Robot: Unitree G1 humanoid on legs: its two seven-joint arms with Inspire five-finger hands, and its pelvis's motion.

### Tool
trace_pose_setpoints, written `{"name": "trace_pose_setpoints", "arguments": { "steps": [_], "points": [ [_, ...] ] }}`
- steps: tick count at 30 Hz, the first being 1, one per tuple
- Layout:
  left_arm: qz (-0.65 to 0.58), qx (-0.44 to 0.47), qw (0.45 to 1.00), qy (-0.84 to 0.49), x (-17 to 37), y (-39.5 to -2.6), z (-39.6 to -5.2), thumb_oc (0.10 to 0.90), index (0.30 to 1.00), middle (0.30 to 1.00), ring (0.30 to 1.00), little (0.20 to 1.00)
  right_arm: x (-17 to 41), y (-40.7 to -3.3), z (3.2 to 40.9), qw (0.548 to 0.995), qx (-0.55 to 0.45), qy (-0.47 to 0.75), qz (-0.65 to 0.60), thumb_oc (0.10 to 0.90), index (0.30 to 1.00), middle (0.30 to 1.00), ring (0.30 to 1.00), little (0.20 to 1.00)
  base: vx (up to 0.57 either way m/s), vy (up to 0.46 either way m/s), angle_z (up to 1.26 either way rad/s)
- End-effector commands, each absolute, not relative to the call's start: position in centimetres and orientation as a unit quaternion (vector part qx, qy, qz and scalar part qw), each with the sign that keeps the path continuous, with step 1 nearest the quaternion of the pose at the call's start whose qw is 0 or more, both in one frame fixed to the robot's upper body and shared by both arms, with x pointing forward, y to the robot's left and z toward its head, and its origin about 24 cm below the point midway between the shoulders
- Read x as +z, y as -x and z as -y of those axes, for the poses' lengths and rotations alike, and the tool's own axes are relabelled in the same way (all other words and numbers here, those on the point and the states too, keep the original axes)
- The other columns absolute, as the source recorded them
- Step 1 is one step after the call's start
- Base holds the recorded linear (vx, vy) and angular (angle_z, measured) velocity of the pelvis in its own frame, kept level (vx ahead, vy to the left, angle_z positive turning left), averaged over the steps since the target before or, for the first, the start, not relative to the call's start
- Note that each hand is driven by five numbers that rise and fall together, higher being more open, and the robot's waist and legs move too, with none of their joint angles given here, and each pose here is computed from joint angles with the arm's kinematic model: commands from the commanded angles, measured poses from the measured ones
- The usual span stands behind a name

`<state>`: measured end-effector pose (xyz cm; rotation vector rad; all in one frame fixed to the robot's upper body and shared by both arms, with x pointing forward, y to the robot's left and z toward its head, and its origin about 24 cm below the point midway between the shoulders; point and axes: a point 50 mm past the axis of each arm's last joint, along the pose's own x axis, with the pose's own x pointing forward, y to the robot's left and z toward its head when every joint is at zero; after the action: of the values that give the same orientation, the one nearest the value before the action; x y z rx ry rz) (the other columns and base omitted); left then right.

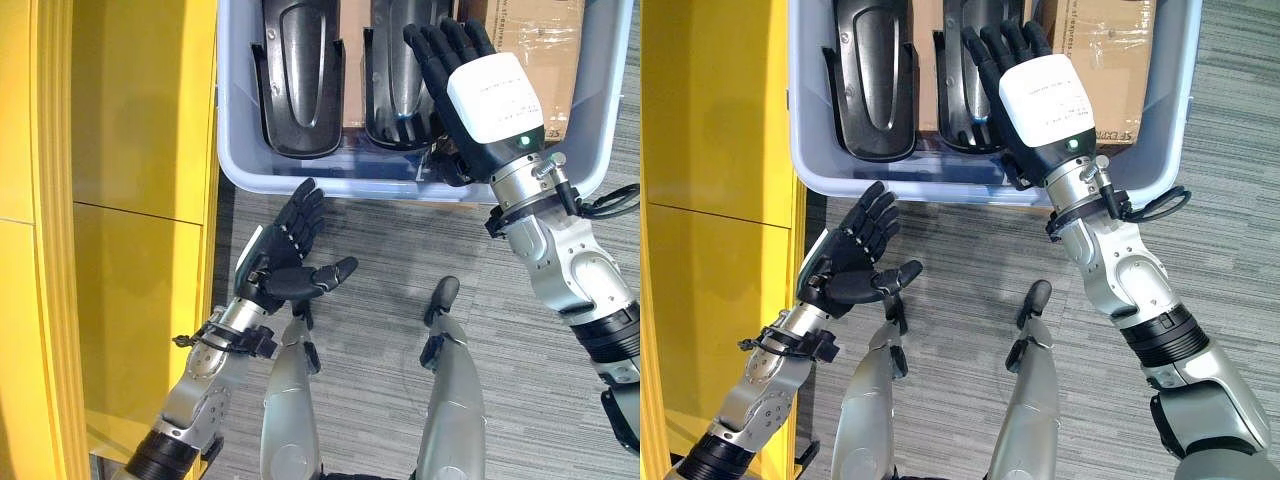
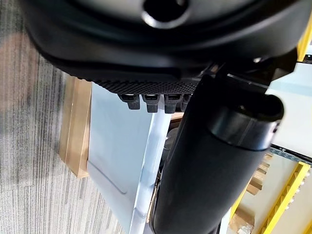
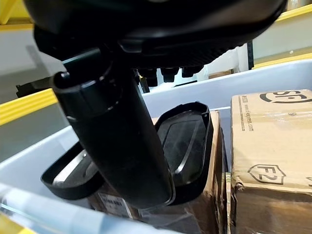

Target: Move parts from the plastic box to the shelf.

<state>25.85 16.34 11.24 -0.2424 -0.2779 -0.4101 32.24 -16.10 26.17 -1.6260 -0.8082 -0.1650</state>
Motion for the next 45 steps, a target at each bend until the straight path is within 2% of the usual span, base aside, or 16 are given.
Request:
{"name": "trace_pose_setpoints", "arguments": {
  "steps": [1,14,28,39,45],
  "points": [
    [0.239,-0.241,0.933,0.123,15.3,-24.4,-15.7,0.900,1.000,1.000,1.000,1.000,31.8,-30.0,14.8,0.525,-0.131,0.708,0.455,0.900,1.000,1.000,1.000,1.000,-0.01,-0.033,0.05],
    [0.244,-0.235,0.934,0.109,15.5,-24.7,-15.7,0.900,1.000,1.000,1.000,1.000,31.4,-30.2,14.8,0.519,-0.118,0.714,0.455,0.900,1.000,1.000,1.000,1.000,0.00,-0.016,0.01],
    [0.238,-0.241,0.935,0.106,15.6,-25.1,-15.2,0.900,1.000,1.000,1.000,1.000,30.7,-31.5,14.1,0.541,-0.126,0.706,0.440,0.900,1.000,1.000,1.000,1.000,0.01,-0.004,0.00],
    [0.264,-0.231,0.930,0.110,16.7,-25.4,-14.9,0.900,1.000,1.000,1.000,1.000,30.7,-31.8,13.4,0.594,-0.135,0.661,0.438,0.900,1.000,1.000,1.000,1.000,-0.02,0.006,0.01],
    [0.268,-0.225,0.930,0.113,16.7,-25.3,-14.7,0.900,1.000,1.000,1.000,1.000,29.6,-31.7,11.7,0.610,-0.100,0.651,0.441,0.900,1.000,1.000,1.000,1.000,-0.02,0.005,0.00]
  ]
}}
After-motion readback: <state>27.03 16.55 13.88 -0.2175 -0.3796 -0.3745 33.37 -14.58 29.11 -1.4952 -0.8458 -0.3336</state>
